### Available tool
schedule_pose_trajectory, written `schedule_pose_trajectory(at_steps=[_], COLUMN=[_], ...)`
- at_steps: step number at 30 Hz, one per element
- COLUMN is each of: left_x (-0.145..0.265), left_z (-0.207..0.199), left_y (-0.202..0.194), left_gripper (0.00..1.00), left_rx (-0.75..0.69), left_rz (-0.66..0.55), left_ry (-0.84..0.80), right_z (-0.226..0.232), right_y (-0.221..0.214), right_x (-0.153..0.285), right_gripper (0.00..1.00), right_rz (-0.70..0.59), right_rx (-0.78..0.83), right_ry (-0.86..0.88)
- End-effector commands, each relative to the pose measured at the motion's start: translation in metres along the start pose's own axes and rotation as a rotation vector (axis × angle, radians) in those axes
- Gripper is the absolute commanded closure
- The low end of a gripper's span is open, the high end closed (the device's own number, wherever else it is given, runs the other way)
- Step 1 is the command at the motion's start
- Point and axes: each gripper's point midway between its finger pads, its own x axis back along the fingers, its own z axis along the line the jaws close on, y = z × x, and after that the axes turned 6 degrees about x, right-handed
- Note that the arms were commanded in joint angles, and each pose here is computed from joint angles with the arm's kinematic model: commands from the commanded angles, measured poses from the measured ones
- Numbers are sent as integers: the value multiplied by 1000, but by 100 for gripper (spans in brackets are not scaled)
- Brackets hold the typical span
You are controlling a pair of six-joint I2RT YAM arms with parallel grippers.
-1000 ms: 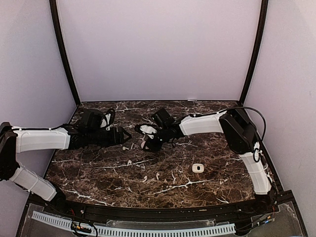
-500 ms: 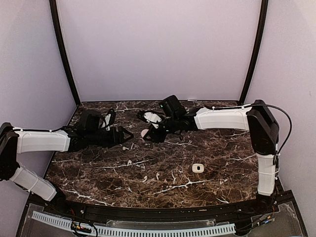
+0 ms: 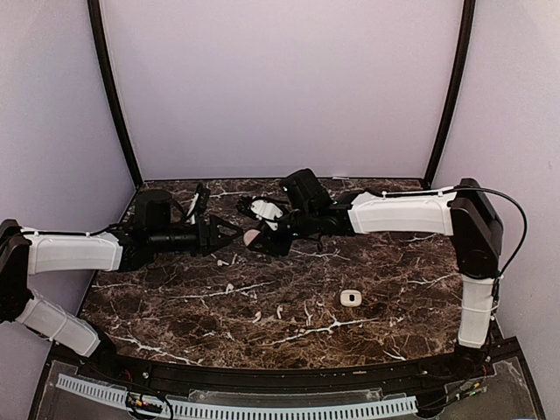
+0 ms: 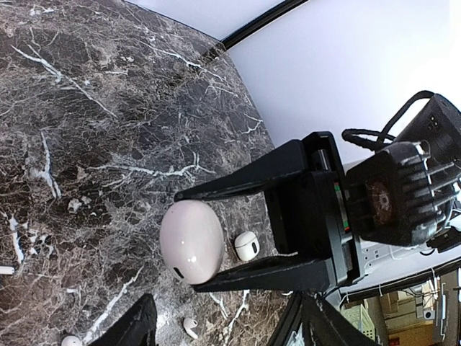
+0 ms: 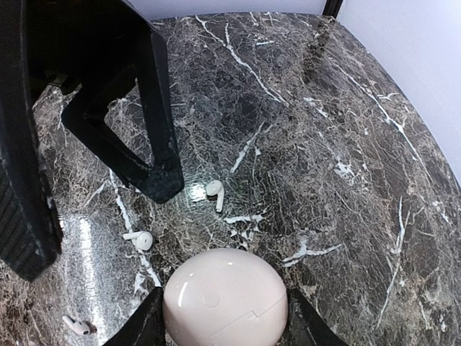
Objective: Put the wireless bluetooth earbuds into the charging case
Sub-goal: Pick up the charging case from the center of the board, then pass from the right arm to the left
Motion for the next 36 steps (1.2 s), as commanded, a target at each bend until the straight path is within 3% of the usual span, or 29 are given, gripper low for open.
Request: schedule_pose_trajectory(at_steps=[1, 16, 36], left_x=[0, -8, -13], left_z=[-3, 1, -7], left_y=[1, -5, -9], left_gripper=[33, 39, 56], left_rx=[3, 46, 73], left_rz=[3, 44, 72], left_ry=[-26, -49, -118], right_z=[2, 12, 21], right_y=[26, 38, 48], right_x=[13, 18, 19], right_gripper=[58, 59, 59], right_rz=[-63, -83, -94], right_rx=[44, 71, 101], right_ry=[-24, -18, -16])
